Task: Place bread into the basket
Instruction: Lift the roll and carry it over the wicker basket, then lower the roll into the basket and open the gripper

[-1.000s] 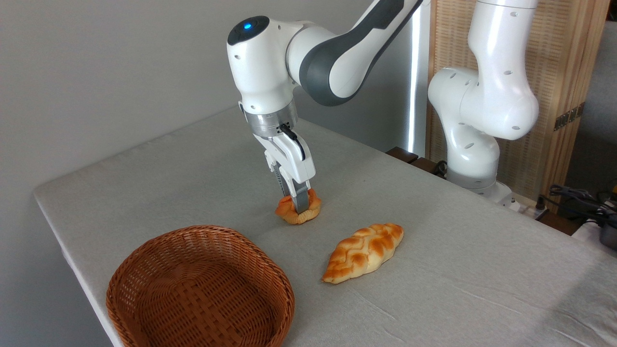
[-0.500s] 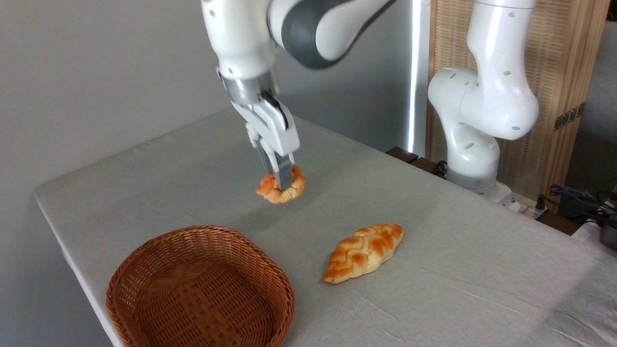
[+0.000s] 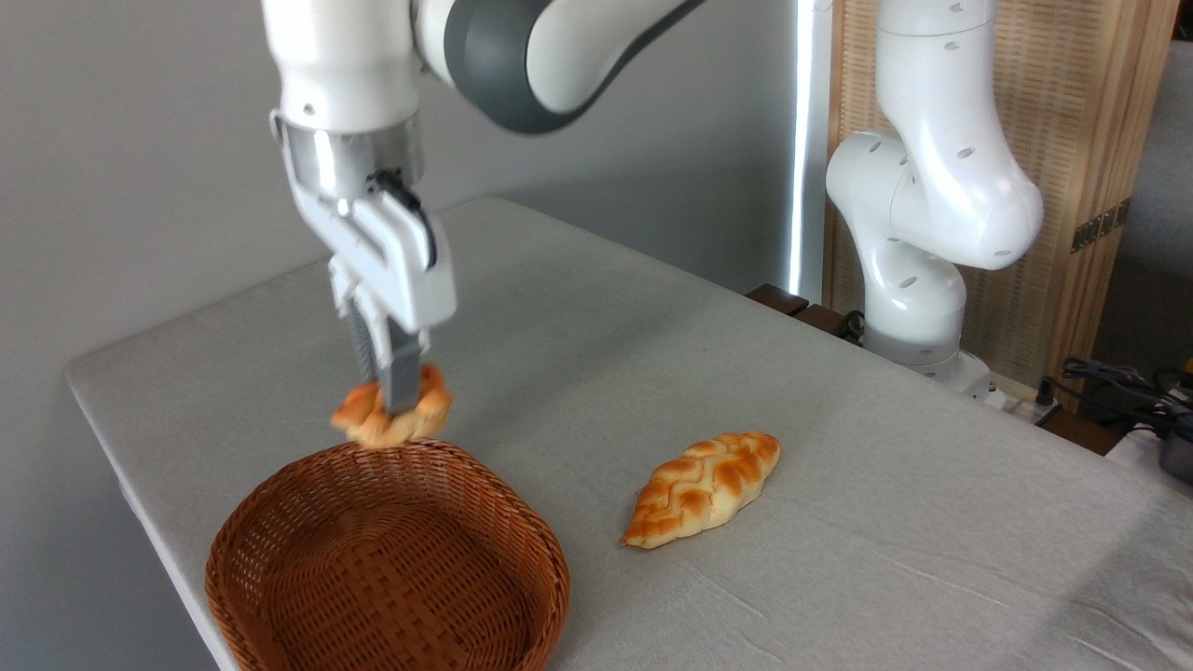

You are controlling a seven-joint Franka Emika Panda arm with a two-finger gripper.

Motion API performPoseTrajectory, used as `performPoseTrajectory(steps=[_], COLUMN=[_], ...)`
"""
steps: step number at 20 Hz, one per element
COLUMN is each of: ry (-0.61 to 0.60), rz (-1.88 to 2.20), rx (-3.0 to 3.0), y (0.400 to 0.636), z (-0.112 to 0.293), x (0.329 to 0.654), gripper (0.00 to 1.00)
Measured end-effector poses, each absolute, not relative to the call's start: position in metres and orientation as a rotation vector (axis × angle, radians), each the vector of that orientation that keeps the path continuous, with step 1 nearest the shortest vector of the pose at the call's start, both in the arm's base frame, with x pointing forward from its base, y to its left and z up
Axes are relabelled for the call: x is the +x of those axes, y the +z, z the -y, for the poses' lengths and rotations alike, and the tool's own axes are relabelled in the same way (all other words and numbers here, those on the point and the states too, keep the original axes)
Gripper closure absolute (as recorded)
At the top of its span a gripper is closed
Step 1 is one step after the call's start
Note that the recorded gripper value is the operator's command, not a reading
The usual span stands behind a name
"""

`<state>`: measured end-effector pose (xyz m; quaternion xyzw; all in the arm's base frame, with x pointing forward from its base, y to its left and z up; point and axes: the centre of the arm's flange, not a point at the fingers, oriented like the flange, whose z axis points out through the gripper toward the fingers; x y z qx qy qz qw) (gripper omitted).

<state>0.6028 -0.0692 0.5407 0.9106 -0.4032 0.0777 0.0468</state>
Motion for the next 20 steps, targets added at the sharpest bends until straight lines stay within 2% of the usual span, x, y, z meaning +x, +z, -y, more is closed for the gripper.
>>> performPoseTrajectory(steps=[1, 2, 3, 4, 7, 20], ry=[0.266, 0.286, 0.293, 0.285, 0.264, 0.272], rz=[1.228, 1.224, 1.219, 1.217, 1.216, 1.258], rx=[2.790, 2.799, 2.808, 2.810, 2.811, 2.784], y=[0.533, 0.521, 0.500, 0.488, 0.472, 0.474], z=[0.064, 0.062, 0.062, 0.063, 0.064, 0.084], x=[0.613, 0.622, 0.635, 0.640, 0.647, 0.647], gripper=[0.61, 0.53, 0.30, 0.00, 0.00, 0.00])
